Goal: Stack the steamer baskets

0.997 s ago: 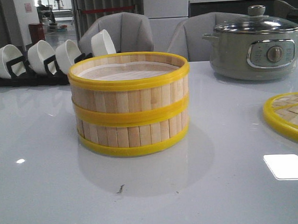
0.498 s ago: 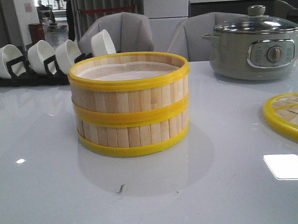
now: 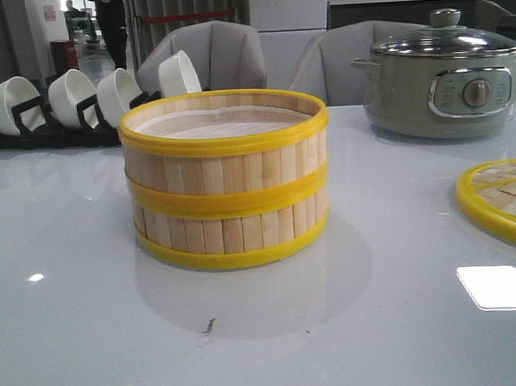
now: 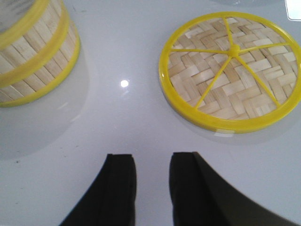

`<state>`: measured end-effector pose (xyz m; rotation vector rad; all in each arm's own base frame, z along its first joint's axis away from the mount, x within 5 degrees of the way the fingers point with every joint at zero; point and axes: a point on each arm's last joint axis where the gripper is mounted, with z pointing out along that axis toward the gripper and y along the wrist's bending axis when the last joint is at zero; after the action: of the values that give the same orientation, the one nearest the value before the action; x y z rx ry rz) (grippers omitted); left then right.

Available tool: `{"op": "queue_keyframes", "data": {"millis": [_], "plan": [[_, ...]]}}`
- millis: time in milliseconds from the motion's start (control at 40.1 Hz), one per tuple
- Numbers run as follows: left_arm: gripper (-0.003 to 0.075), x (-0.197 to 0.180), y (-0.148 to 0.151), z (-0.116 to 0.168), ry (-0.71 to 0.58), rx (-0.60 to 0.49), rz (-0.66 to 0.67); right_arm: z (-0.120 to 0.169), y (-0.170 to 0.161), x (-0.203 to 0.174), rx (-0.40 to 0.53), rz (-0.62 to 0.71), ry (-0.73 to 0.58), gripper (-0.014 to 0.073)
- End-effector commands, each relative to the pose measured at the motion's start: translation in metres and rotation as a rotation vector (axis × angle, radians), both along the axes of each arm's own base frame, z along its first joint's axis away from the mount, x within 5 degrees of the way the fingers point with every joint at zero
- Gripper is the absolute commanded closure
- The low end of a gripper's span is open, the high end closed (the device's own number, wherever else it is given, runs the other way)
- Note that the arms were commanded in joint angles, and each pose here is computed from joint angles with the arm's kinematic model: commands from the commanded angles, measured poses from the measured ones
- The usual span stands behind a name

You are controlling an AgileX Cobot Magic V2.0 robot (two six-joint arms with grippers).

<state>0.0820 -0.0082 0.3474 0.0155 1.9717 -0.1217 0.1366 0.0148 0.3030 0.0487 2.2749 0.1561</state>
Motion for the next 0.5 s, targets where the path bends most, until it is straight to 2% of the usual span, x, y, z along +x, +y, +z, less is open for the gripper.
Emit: {"op": "queue_keyframes", "data": {"millis": [0, 174, 299, 473], "plan": [[0.0624, 0.002, -0.001, 0.016, -0.109, -0.027, -0.008, 0.005, 0.0, 0.027, -0.048, 0.005, -0.038, 0.0279], [0.0624, 0.002, -0.001, 0.016, -0.109, -0.027, -0.008, -0.019, 0.001, 0.085, -0.131, 0.022, 0.102, 0.0279], [0.0624, 0.002, -0.001, 0.016, -0.109, -0.027, -0.008, -0.029, -0.004, 0.127, -0.14, -0.004, 0.175, 0.0279], [0.0624, 0.002, -0.001, 0.016, -0.109, -0.027, -0.008, -0.038, -0.031, 0.182, -0.133, -0.096, 0.239, 0.0279]]}}
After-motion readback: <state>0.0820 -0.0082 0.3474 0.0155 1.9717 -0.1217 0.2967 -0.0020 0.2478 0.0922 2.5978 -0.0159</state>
